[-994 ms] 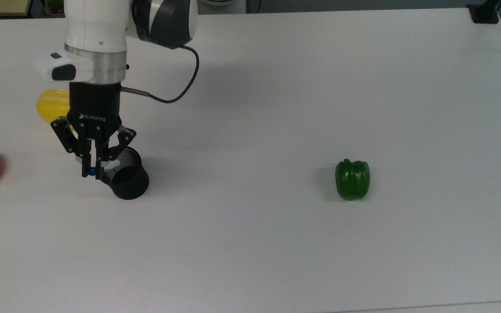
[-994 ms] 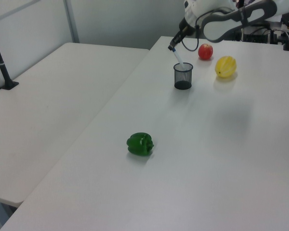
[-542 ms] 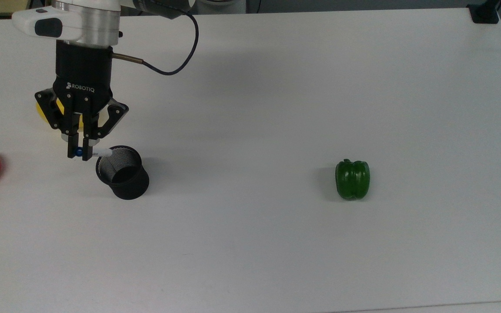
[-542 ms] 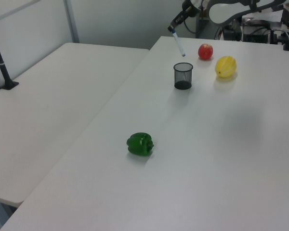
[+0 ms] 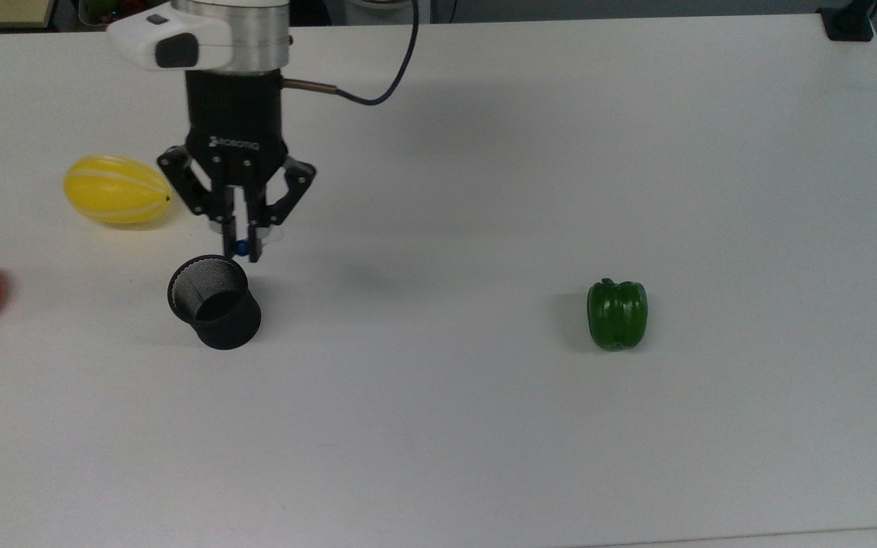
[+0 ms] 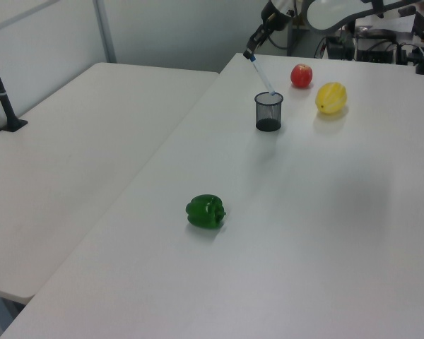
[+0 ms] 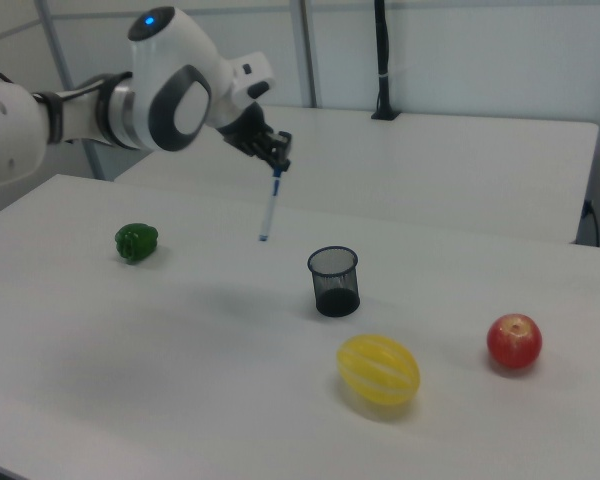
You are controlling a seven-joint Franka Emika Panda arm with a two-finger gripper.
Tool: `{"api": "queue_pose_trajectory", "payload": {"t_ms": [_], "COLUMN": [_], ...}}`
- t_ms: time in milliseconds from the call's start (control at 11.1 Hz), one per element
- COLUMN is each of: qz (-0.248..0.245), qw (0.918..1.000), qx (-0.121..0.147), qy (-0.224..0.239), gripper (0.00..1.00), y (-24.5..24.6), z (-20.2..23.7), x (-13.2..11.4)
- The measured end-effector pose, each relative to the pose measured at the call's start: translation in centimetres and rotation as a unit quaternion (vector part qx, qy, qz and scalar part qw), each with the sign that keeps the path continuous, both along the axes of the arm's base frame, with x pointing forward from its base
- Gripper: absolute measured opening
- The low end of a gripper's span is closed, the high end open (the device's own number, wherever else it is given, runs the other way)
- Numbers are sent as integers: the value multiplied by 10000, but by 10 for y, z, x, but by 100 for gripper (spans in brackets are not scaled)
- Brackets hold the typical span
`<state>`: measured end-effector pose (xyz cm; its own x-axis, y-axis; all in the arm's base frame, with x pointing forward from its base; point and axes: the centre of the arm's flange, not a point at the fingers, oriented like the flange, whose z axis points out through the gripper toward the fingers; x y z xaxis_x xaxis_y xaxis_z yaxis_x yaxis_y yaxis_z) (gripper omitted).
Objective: Take marker pen
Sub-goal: 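Carry the marker away from the cup and lower it to the table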
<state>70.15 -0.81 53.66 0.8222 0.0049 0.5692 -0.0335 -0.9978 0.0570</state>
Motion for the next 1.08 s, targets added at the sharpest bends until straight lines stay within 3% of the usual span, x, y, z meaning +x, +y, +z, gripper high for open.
{"api": "queue_pose_trajectory", "payload": {"t_ms": [271,633,1084], "qz": [244,436,452], "qw": [9945,9719,9583], "qx": [22,201,304], "qy": [1018,2304,2804], "gripper": [19,19,19], "y": [48,88,98], "z": [4,-17,-44], "x": [-25,-54,-62]}}
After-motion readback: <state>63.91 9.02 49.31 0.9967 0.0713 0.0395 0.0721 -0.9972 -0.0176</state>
